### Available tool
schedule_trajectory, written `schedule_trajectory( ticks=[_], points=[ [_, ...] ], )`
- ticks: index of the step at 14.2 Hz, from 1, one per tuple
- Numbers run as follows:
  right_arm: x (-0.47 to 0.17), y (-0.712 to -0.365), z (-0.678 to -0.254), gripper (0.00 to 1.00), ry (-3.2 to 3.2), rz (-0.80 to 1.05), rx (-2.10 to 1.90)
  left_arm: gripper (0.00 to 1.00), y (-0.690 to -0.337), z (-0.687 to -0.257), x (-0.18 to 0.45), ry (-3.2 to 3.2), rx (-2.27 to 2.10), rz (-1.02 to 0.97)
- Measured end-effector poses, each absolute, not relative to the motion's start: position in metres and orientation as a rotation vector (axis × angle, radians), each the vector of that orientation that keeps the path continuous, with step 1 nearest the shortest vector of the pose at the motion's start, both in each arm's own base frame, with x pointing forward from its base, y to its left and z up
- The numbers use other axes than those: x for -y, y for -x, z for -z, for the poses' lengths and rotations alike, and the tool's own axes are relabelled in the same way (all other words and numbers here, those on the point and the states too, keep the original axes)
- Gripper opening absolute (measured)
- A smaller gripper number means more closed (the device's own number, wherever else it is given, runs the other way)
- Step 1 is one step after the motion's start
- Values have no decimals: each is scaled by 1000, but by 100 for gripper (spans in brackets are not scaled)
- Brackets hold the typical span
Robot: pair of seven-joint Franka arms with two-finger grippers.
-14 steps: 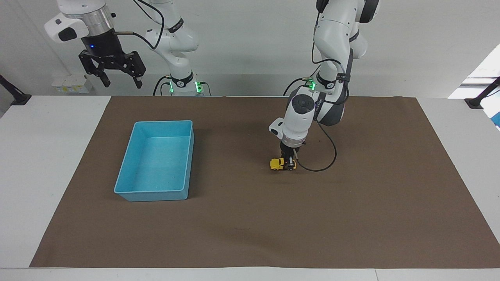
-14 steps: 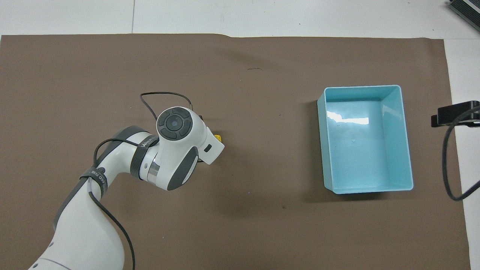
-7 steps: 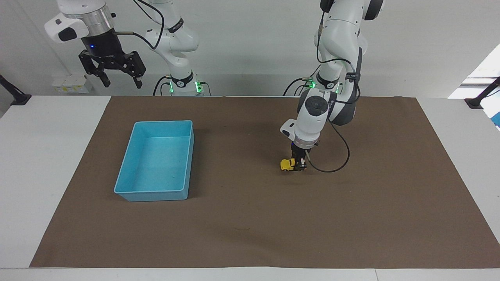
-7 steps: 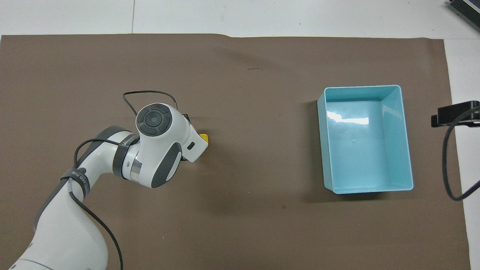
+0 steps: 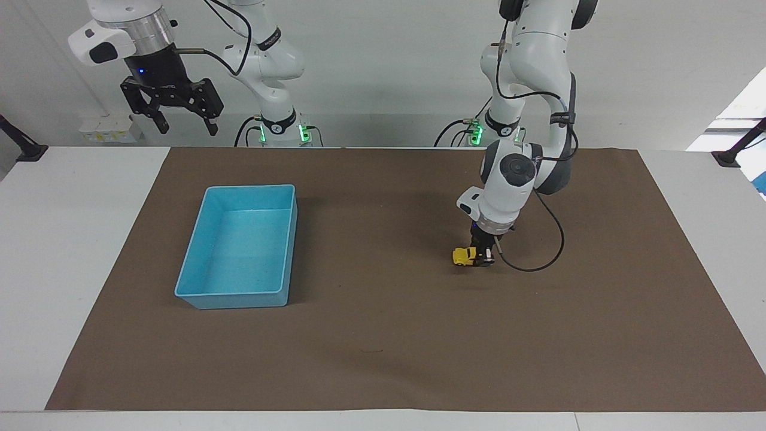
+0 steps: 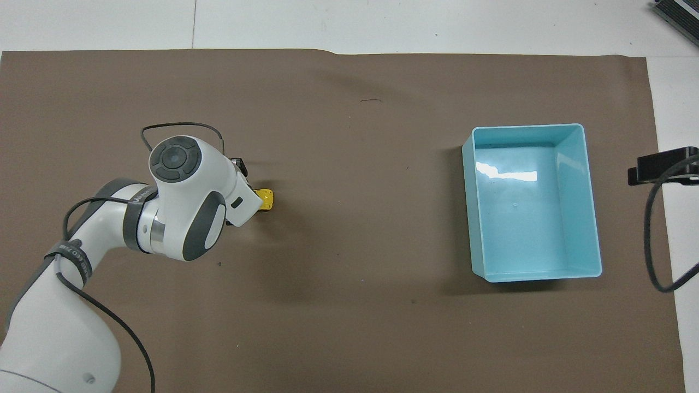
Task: Wind up and store yellow beetle car
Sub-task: 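Release the car and draw the left gripper back to rest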
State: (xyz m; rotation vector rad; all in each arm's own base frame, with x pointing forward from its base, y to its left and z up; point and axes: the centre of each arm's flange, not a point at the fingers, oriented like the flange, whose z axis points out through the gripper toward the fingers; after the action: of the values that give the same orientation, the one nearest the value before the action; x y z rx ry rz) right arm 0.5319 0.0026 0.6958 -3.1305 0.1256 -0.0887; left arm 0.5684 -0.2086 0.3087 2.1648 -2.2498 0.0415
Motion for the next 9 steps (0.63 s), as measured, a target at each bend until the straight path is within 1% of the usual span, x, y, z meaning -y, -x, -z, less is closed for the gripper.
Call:
schedule_trajectory(
  ticks=[7,8,9],
  points=[
    [-3,-532,-696,100,3131,89,-126,46,-585,-309,152,-2157,2261,-42],
    [-3,-532,-696,100,3131,89,-126,51,-587,-307,146,-2152,2269,-41],
    [-3,-532,-696,100,3131,89,-126,63,-588,-302,141,-2152,2272,-34]
  ],
)
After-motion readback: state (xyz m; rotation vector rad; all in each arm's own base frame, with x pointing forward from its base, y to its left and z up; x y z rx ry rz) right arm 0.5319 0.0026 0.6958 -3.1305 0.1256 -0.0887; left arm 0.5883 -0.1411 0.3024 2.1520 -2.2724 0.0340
